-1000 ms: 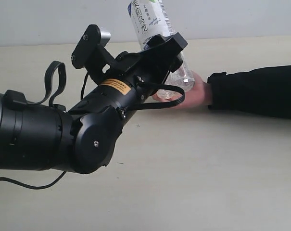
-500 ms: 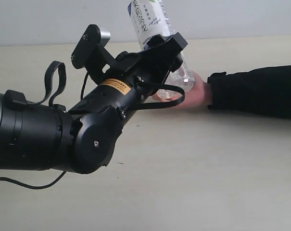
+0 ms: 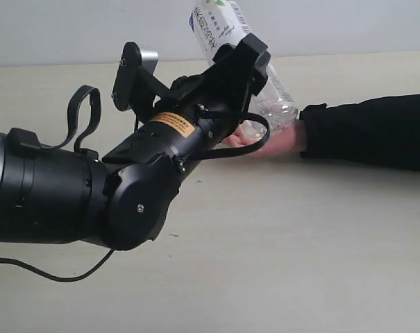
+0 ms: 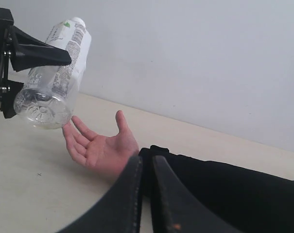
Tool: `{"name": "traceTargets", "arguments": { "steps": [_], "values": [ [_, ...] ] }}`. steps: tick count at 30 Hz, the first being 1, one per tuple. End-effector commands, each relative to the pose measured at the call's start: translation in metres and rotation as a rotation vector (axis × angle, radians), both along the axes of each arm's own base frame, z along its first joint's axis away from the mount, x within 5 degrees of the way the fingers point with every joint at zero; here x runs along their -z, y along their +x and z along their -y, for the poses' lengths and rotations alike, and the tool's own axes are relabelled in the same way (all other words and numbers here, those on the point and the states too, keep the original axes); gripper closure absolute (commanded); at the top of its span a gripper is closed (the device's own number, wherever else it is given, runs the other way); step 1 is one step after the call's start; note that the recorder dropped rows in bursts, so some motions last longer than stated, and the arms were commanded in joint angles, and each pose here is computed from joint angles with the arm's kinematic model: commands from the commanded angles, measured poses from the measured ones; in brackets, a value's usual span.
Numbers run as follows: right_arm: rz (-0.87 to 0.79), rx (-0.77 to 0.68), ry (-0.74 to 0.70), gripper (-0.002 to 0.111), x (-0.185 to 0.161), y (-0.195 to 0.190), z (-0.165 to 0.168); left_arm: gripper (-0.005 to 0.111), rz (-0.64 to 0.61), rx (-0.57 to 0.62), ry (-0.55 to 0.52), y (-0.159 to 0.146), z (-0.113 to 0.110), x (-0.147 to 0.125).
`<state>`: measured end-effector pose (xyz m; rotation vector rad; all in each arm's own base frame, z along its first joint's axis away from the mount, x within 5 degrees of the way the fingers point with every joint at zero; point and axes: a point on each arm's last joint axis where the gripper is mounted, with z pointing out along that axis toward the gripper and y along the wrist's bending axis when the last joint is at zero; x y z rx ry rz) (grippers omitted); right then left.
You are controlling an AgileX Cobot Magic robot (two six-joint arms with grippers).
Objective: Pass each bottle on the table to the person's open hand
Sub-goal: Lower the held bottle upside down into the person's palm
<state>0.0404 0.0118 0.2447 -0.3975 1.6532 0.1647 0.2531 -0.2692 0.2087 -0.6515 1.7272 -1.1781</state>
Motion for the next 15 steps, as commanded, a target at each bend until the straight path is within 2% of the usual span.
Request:
{"name": "traceTargets", "arguments": {
  "steps": [1,5,10,15],
  "values": [
    [0.016,0.004,0.005,0.1,-0.003,-0.001,0.001,0.107,0.006,-0.017,-0.052,0.004,0.005,-0.01],
    [0.016,0.004,0.005,0.1,-0.003,-0.001,0.001,0.107,-0.1,-0.043,-0.113,0.01,0.012,-0.015],
    [0.016,0.004,0.005,0.1,-0.003,-0.001,0.001,0.107,-0.211,-0.09,-0.067,0.017,0.022,-0.013],
    [0.016,0.004,0.005,0.1,-0.003,-0.001,0.001,0.107,-0.209,-0.095,-0.054,0.029,0.038,-0.011]
  ]
}}
